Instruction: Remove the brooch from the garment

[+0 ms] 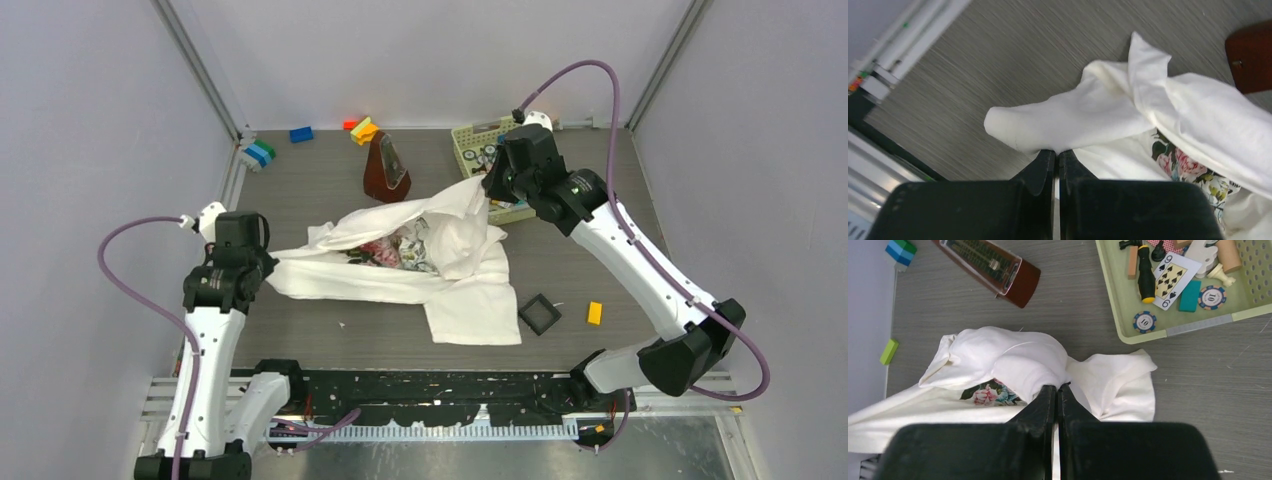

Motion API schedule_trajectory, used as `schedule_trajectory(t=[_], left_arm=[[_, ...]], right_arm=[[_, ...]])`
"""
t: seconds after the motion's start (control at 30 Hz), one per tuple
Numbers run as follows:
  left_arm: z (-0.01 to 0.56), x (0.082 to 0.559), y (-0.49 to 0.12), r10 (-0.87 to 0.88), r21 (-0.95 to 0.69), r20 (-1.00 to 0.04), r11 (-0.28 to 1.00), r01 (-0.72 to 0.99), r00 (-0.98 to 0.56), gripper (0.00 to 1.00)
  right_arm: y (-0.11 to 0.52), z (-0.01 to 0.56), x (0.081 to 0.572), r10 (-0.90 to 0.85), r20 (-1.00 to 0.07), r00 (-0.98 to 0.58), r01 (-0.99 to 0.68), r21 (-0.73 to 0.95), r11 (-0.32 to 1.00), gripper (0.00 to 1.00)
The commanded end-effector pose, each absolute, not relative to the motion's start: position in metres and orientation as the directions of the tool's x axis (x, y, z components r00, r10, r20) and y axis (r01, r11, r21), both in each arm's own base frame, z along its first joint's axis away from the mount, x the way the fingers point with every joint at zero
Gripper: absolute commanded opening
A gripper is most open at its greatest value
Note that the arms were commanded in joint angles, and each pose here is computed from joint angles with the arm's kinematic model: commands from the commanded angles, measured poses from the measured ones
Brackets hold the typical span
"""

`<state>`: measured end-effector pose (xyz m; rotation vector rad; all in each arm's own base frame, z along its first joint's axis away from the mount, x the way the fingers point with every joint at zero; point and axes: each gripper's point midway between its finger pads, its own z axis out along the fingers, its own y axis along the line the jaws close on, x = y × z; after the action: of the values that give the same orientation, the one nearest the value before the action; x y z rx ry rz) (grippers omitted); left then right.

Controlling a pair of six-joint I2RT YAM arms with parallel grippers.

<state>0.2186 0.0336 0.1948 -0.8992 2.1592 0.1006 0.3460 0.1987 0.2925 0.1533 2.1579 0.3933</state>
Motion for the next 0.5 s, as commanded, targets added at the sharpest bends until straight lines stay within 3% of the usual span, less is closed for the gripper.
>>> schedule_trajectory(t=[0.0, 0.13, 0.27, 0.47], left_arm=[[0.234, 0.198, 0.079, -0.393, 0.006, -0.812, 0.734, -0.679, -0.432, 0.00], [0.233, 0.199, 0.078, -0.396, -0.005, -0.813, 0.738, -0.675, -0.426, 0.00], [0.242, 0.193, 0.099, -0.360, 0.065, -0.848, 0.658, -0.750, -0.389, 0.00], [0.237, 0.205, 0.107, -0.373, 0.050, -0.866, 0.598, -0.800, -0.333, 0.00]], right_arm=[[0.197, 0.329, 0.322, 0.265, -0.777, -0.571, -0.101, 0.387, 0.917, 0.00], [0.188, 0.350, 0.311, 0.282, -0.789, -0.546, -0.105, 0.398, 0.911, 0.00], [0.173, 0.350, 0.325, 0.264, -0.795, -0.547, -0.037, 0.338, 0.940, 0.00], [0.170, 0.345, 0.391, 0.323, -0.758, -0.566, 0.037, 0.369, 0.929, 0.00]])
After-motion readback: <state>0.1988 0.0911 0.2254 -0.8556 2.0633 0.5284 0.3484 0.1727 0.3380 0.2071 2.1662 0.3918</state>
